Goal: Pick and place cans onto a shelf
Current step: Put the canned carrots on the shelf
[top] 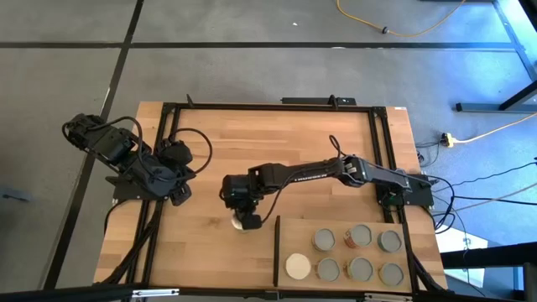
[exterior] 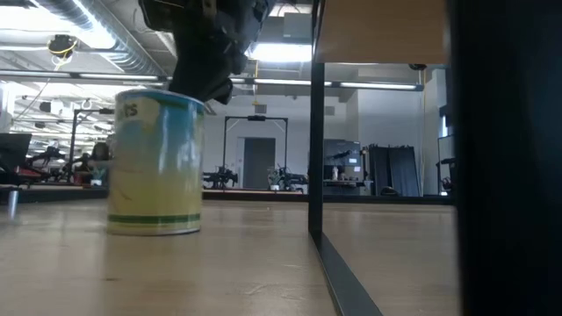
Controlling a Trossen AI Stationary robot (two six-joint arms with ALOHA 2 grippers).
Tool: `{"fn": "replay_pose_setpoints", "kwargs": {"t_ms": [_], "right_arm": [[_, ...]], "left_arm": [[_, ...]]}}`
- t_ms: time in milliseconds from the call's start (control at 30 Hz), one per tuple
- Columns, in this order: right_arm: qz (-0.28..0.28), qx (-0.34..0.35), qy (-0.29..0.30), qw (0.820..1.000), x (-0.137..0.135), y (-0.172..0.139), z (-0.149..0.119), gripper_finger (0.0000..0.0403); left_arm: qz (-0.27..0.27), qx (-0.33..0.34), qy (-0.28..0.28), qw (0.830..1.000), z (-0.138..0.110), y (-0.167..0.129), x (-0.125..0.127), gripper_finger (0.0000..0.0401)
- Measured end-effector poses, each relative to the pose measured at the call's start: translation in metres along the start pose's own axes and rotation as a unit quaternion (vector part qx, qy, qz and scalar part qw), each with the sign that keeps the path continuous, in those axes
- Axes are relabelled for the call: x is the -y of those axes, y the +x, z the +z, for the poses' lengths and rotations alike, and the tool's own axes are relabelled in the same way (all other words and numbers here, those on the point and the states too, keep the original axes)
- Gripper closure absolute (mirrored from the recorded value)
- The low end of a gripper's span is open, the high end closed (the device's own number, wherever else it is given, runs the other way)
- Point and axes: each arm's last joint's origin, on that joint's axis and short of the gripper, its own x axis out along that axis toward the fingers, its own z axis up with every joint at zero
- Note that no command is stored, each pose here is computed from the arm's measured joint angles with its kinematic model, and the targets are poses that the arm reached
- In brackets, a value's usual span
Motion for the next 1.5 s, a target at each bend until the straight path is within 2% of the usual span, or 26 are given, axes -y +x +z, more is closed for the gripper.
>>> {"fn": "replay_pose_setpoints", "kwargs": {"t_ms": [233,567,733,900,1133,1333,1500], "right_arm": [[-0.028,0.005,0.01,1.0,0.01,-0.018,0.001,0.0402],[-0.042,0.038,0.019,0.998,0.003,-0.062,0.007,0.0403],[-0.045,0.057,0.024,0.997,-0.004,-0.099,0.008,0.0403],[-0.062,0.083,0.031,0.994,-0.013,-0.149,0.004,0.0403],[-0.061,0.101,0.039,0.992,-0.025,-0.213,-0.012,0.0403],[-0.033,0.07,0.056,0.995,-0.041,-0.25,-0.035,0.0403],[0.011,0.027,0.043,0.999,-0.061,-0.254,-0.047,0.0403]], "left_arm": [[0.003,0.004,0.013,1.0,0.0,0.0,0.0,0.0364],[0.003,0.004,0.014,1.0,0.0,0.0,0.0,0.0364],[0.003,0.004,0.026,1.0,0.0,0.0,0.0,0.0364],[0.006,0.008,0.027,1.0,0.0,0.0,0.0,0.0364],[0.008,0.012,0.024,1.0,0.001,0.0,-0.001,0.0364],[0.008,0.012,0.022,1.0,0.001,0.0,0.0,0.0364],[0.008,0.012,0.021,1.0,0.001,0.0,0.0,0.0364]]}}
